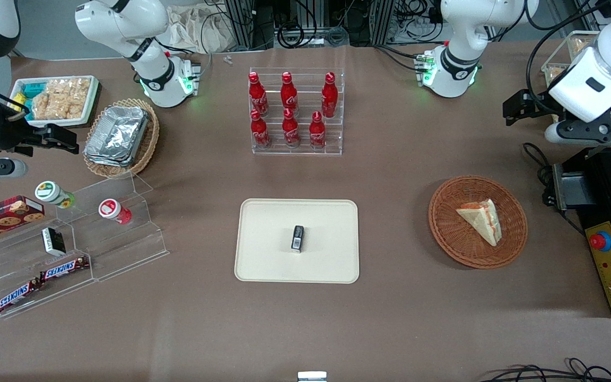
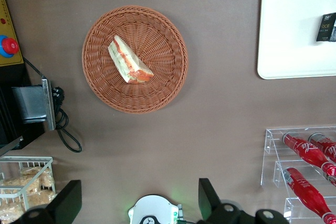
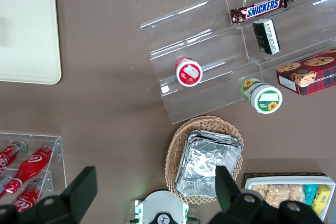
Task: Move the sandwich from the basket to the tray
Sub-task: 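Move the left gripper down over the sandwich in the wicker basket, then close the left gripper on the wrapped sandwich's crust edge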
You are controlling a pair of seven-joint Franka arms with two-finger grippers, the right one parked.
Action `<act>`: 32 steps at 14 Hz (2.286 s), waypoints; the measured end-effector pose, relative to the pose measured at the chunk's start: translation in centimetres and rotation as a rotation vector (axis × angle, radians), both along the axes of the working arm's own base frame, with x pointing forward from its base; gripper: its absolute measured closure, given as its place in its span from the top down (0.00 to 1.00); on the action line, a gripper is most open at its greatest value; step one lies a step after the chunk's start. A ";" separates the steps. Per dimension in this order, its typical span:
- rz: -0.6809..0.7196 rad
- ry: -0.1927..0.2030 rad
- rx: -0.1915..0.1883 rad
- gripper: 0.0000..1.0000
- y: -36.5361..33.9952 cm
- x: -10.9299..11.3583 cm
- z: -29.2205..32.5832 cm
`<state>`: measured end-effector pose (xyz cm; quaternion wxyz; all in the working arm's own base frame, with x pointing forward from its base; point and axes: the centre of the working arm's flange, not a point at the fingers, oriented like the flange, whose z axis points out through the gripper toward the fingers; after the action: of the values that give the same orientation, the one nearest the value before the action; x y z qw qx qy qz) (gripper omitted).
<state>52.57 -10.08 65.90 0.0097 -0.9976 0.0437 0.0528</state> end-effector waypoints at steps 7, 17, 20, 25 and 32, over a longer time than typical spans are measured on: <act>0.137 0.030 0.017 1.00 2.9 0.9 -1.8; 0.512 -0.037 0.039 1.00 6.6 4.3 -22.9; 0.590 -0.005 0.066 1.00 6.6 4.5 -29.3; 0.636 -0.057 0.063 1.00 8.2 4.5 -36.8; 0.679 -0.074 0.074 0.58 9.5 3.5 -42.1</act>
<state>56.07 -0.58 23.85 0.0294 -0.9554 -0.2931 0.0182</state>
